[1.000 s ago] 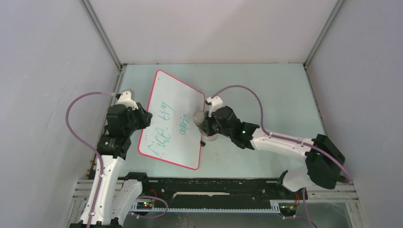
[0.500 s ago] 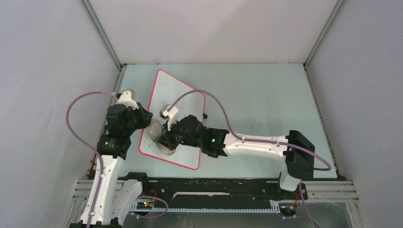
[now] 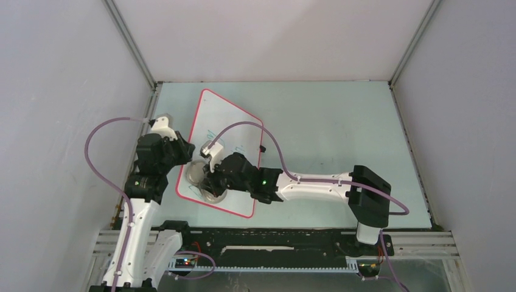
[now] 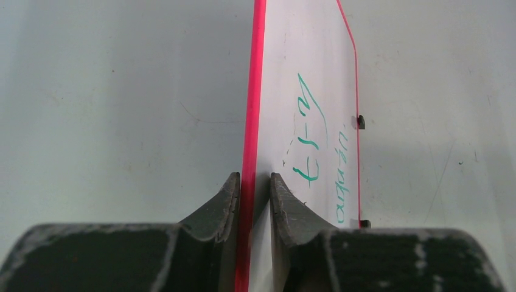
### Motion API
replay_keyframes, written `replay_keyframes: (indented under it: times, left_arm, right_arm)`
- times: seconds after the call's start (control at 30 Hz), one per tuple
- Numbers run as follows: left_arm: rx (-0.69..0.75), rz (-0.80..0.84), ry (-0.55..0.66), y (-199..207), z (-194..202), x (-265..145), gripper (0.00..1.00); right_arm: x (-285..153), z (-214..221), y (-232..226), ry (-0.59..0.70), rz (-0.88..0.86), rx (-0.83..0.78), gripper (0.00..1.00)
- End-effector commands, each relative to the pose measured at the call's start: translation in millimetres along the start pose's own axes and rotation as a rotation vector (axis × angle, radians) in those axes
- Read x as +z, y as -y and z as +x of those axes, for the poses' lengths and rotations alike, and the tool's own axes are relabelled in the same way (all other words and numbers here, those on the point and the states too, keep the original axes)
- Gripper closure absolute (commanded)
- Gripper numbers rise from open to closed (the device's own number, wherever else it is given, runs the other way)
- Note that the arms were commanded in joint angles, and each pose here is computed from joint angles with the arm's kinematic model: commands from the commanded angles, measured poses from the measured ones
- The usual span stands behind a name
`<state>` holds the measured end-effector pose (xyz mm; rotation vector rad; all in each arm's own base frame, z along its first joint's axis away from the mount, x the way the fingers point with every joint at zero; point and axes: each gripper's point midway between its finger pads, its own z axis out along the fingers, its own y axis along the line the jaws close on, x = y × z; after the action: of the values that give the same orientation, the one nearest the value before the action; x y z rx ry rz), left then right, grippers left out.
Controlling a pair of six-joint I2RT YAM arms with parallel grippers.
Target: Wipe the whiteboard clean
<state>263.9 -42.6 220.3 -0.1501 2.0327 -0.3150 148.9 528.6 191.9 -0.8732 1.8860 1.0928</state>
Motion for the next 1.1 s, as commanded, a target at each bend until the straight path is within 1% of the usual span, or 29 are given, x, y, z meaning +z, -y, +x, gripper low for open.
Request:
replay_keyframes:
  times: [0.0, 0.1, 0.23, 0.37, 0.43, 0.5, 0.57, 0.67, 0.77, 0.83, 0.93, 1.0, 1.07]
  left_arm:
    - [0.017, -0.022, -0.001, -6, 5, 2, 1.00]
    - [0.013, -0.027, 0.003, -7, 5, 2, 1.00]
    - [0.009, -0.027, 0.007, -7, 4, 2, 1.00]
    - [0.008, -0.022, 0.005, -6, 4, 2, 1.00]
    - [0.008, -0.022, 0.006, -6, 3, 2, 1.00]
    - [0.006, -0.028, 0.008, -7, 3, 2, 1.00]
    - [0.007, -0.031, 0.009, -7, 3, 2, 1.00]
    - [0.005, -0.045, 0.013, -10, 3, 1, 1.00]
    - [0.004, -0.053, 0.019, -11, 3, 0, 1.00]
    - [0.004, -0.054, 0.017, -11, 3, 0, 1.00]
    - [0.003, -0.058, 0.016, -12, 3, 0, 1.00]
    - [0.003, -0.055, 0.018, -11, 3, 0, 1.00]
    - [0.002, -0.052, 0.018, -11, 3, 0, 1.00]
  right_arm:
    - [7, 36, 49, -0.064, 0.149, 0.024, 1.00]
    - [-1, 50, 68, -0.078, 0.193, 0.043, 1.00]
    - [-16, 86, 95, -0.147, 0.264, 0.065, 1.00]
    - [-34, 118, 107, -0.177, 0.297, 0.092, 1.00]
    - [-37, 122, 106, -0.177, 0.295, 0.096, 1.00]
    - [-34, 115, 101, -0.153, 0.271, 0.088, 1.00]
    - [-28, 98, 88, -0.112, 0.224, 0.079, 1.00]
    - [-16, 58, 61, -0.036, 0.148, 0.035, 1.00]
    - [-2, 13, 24, 0.043, 0.050, 0.000, 1.00]
    - [6, -6, 5, 0.068, -0.002, -0.006, 1.00]
    - [15, -11, -12, 0.065, -0.056, -0.018, 1.00]
    - [19, -2, -10, 0.045, -0.047, -0.015, 1.00]
    - [20, 11, 2, 0.007, -0.009, -0.007, 1.00]
